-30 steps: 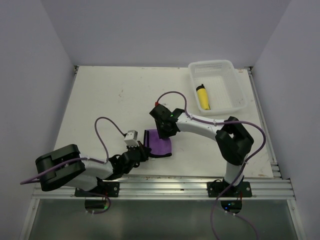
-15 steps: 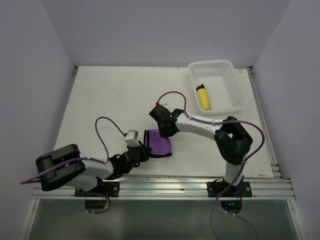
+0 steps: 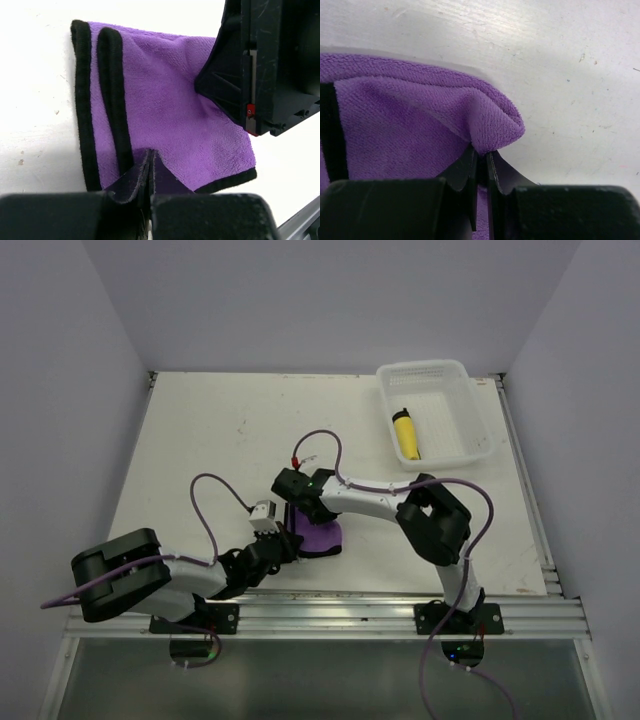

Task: Roll the towels
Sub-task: Roll the towel

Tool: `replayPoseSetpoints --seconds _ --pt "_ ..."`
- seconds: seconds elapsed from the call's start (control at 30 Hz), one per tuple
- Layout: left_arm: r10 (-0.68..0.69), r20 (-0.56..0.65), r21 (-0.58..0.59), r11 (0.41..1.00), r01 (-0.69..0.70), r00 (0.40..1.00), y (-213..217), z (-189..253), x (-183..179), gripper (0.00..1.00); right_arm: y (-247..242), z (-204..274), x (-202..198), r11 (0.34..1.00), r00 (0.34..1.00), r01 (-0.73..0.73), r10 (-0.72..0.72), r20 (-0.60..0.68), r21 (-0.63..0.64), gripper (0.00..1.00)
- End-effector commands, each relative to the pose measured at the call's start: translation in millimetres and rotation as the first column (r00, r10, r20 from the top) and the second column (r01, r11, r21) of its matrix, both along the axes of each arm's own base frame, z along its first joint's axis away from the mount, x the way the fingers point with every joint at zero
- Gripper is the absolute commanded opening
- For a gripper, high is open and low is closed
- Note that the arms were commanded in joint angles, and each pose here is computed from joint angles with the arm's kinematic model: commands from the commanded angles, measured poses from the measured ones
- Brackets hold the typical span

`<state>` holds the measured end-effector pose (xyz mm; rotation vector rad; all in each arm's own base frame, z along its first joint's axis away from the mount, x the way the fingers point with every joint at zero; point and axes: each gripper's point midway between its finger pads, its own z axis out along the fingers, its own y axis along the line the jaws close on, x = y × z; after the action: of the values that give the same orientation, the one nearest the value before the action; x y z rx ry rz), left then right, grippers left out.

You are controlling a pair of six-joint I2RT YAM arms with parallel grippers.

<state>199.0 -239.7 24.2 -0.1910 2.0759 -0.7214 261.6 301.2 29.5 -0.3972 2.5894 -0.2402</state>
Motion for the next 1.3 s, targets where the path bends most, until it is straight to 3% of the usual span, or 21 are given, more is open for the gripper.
replayPoseSetpoints --seconds 0.0,0.37,0.73,1.0,1.1,1.27 --pt "0.023 0.031 -0.037 0.999 -0.022 0.999 -2 13 6 0.00 -12 6 9 0.996 0.997 0.061 -0.057 0.051 -0.073 0.04" --pt "0.021 0.029 -0.044 0.999 -0.020 0.999 -2 13 5 0.00 -31 8 12 0.955 0.995 0.076 -0.057 0.077 -0.286 0.06" --pt "0.015 0.009 -0.075 0.997 -0.014 1.000 0 13 0 0.00 -30 -5 11 0.938 0.998 0.068 -0.059 0.039 -0.339 0.15" --pt "0.064 -0.113 -0.153 0.985 -0.081 0.992 24 0 -22 0.00 -28 -7 13 0.934 0.997 0.072 -0.065 0.032 -0.349 0.19" --pt "0.051 -0.097 -0.197 0.978 -0.070 0.994 22 10 -26 0.00 -29 -7 14 0.929 0.997 0.079 -0.075 0.027 -0.361 0.20" --pt "0.048 -0.065 -0.162 0.985 -0.058 0.997 22 16 -24 0.00 -26 -10 15 0.916 0.996 0.084 -0.082 0.023 -0.392 0.28"
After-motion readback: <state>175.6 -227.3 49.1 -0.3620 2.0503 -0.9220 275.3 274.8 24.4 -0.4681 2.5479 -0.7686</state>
